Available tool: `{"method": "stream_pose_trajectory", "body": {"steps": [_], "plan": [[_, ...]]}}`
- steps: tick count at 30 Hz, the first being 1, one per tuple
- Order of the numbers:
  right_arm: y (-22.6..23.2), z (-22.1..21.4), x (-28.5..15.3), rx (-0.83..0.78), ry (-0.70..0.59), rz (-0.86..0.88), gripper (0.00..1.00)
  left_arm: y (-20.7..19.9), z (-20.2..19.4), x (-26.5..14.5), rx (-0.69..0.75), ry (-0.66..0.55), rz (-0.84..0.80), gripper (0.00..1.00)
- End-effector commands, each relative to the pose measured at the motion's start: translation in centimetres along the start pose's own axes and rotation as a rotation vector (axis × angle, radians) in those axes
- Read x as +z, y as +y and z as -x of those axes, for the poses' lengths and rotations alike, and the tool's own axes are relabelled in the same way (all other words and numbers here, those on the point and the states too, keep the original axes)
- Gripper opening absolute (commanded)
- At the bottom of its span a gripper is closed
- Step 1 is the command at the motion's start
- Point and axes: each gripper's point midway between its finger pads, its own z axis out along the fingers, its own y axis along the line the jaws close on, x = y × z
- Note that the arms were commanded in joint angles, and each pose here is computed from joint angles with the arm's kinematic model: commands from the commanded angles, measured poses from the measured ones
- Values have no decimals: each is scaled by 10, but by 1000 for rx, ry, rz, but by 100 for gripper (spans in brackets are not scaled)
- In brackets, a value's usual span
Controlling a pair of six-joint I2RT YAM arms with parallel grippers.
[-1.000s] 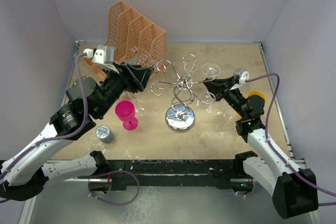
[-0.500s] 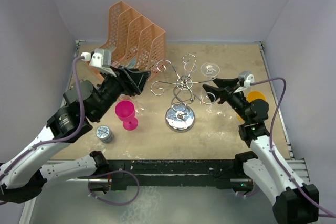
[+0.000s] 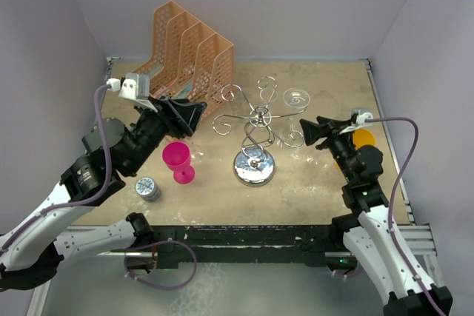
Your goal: Place the wine glass upside down on the wine glass rack
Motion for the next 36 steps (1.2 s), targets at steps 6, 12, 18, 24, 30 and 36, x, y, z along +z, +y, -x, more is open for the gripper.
{"method": "stream_pose_trajectory", "body": {"steps": [6, 12, 18, 24, 30, 36], "plan": [[-68, 43, -21, 218, 11, -595, 58, 14, 3, -1, 60, -43, 50, 54], [-88, 24, -36, 257, 149, -793, 57, 15, -1, 0, 80, -55, 40, 54], [-81, -5, -27, 246, 299, -736, 49, 19, -5, -1, 83, -52, 47, 54], [-89, -27, -22, 231, 367, -752, 43, 22, -8, -4, 82, -46, 51, 54], [-96, -31, -13, 192, 381, -760, 42, 23, -10, -4, 87, -43, 57, 54], [-110, -43, -9, 120, 432, -791, 36, 23, -10, -4, 89, -42, 58, 54]]}}
